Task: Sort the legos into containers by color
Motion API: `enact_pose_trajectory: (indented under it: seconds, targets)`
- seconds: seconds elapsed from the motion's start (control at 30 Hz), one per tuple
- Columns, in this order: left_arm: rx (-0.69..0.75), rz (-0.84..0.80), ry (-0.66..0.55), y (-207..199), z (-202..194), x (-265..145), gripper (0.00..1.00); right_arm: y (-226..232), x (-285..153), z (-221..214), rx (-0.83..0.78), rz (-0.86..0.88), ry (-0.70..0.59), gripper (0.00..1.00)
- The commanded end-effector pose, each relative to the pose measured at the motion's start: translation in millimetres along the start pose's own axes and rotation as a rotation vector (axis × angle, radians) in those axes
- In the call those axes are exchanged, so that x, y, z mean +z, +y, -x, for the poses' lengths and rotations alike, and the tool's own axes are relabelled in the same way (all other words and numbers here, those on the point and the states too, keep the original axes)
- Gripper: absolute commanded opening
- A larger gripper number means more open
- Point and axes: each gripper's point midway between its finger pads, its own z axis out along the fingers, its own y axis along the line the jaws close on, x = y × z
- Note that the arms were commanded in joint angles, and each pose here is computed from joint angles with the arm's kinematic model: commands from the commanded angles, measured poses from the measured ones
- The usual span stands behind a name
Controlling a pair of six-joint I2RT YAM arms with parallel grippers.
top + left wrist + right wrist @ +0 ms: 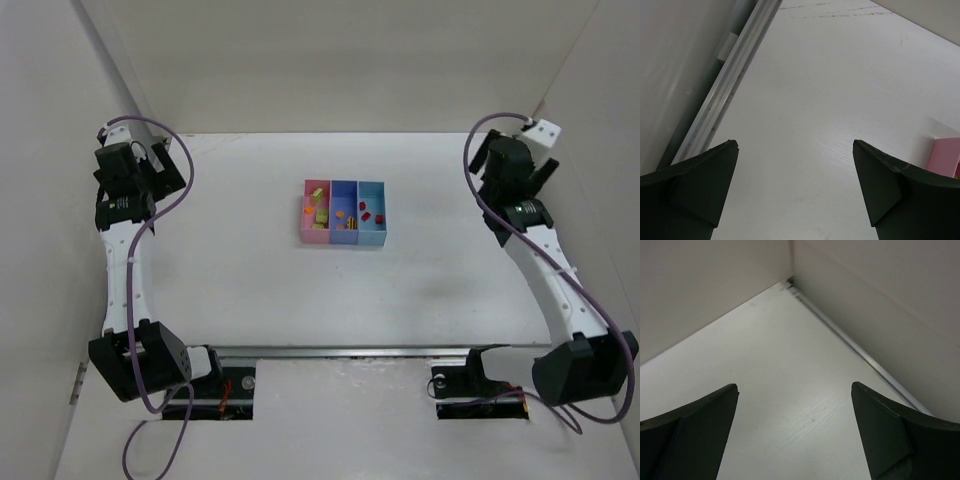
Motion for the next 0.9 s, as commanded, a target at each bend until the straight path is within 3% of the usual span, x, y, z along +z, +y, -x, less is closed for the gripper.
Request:
enact_pose_trajectory:
  seconds: [0.0, 0.13, 0.37, 0.87]
  targets:
    - [-0.014, -0.030, -0.084, -5.9, 21.5, -12.9, 0.99, -70.3, -19.2, 16.8, 0.177, -0.391, -0.170, 1.00]
    - [-0.034, -0.057, -0.087, -11.4, 22.9, -13.2, 0.99, -80.0, -25.4, 23.8, 0.201, -0.440, -0.198, 1.00]
    - [-0.033, -0.077, -0.083, -14.1, 18.6, -16.7, 0.99, -79.5, -20.1, 12.8, 0.127, -0.506, -0.107, 1.00]
    - [-0.042, -0.079, -0.091, -14.5, 18.8, -21.4, 0.99, -76.3, -25.4, 18.7, 0.158, -0.448, -0.109, 1.00]
